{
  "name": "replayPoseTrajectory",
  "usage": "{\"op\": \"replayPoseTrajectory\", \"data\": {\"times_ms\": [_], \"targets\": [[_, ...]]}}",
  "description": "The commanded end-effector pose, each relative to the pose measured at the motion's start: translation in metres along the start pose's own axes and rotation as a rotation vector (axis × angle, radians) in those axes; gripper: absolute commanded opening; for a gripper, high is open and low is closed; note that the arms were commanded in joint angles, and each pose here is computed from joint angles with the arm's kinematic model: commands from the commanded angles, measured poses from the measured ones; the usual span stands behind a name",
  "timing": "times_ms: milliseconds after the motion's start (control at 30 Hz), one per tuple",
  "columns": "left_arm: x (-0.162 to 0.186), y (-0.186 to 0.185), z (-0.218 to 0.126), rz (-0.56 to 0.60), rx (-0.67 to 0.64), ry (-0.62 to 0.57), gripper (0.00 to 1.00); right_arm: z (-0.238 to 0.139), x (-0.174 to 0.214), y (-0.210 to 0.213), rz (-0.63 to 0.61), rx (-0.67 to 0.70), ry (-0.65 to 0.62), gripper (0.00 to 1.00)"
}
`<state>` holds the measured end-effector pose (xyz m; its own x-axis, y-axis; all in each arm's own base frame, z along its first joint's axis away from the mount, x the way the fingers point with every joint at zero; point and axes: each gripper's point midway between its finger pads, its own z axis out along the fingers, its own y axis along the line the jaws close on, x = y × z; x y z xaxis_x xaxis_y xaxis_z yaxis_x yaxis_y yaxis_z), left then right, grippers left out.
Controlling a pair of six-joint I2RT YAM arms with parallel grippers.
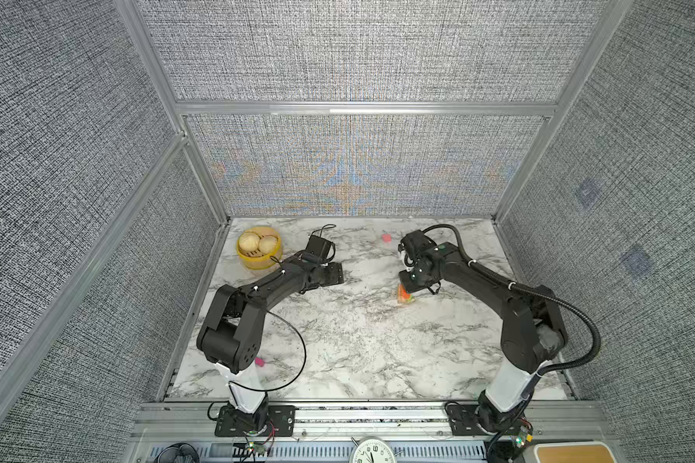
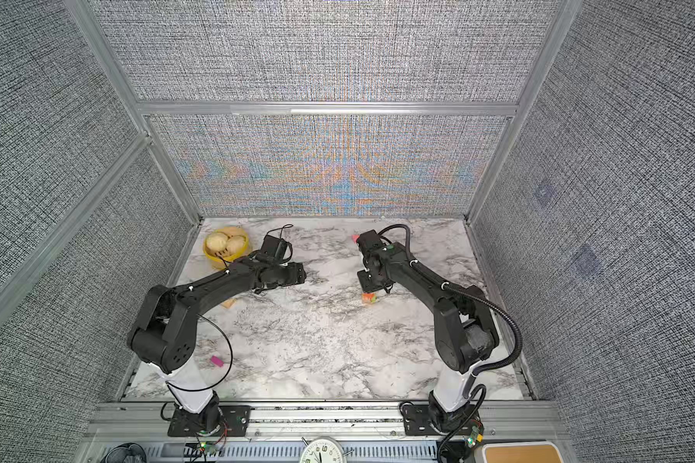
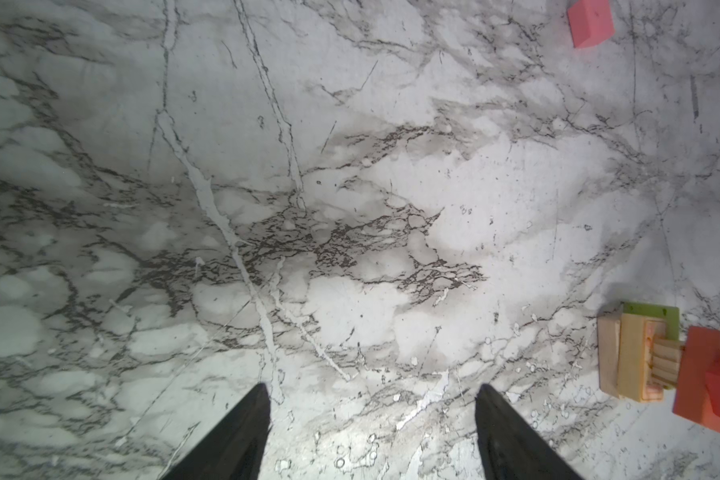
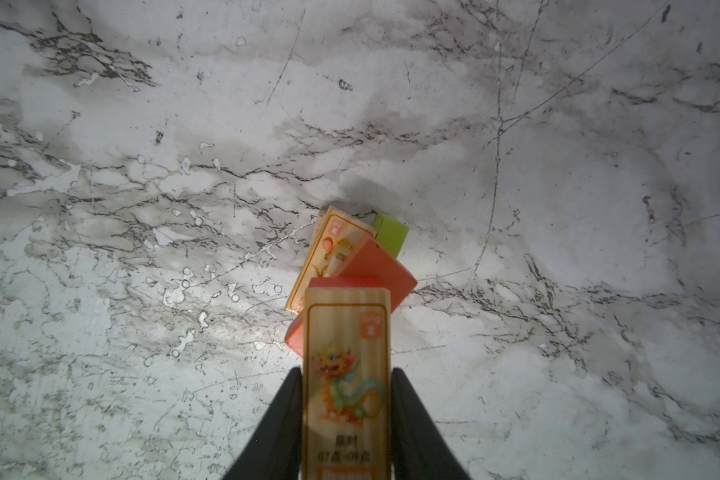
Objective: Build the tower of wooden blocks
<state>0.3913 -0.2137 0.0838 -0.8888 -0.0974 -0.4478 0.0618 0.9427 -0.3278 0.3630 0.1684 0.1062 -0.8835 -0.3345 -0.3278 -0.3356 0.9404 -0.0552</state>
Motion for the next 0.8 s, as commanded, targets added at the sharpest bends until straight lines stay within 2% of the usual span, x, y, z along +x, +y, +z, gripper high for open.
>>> {"op": "replayPoseTrajectory", "data": {"times_ms": [0,500,633,767], "targets": [[-0.004,-0.003,-0.002,0.008,0.006,-0.008,0.79,-0.002,0.003,0.000,0.007,0.001,0.009,0.35],[-0.003,-0.003,-0.001,0.007,0.005,-0.006,0.79,-0.001,0.002,0.001,0.009,-0.006,0.008,0.38],[-0.004,-0.006,-0.002,0.011,0.011,-0.006,0.79,-0.007,0.004,-0.002,0.011,0.007,-0.004,0.42],[-0.007,-0.009,-0.003,0.018,0.018,-0.012,0.79,-0.016,0.018,-0.009,0.071,0.004,-0.011,0.46]]}}
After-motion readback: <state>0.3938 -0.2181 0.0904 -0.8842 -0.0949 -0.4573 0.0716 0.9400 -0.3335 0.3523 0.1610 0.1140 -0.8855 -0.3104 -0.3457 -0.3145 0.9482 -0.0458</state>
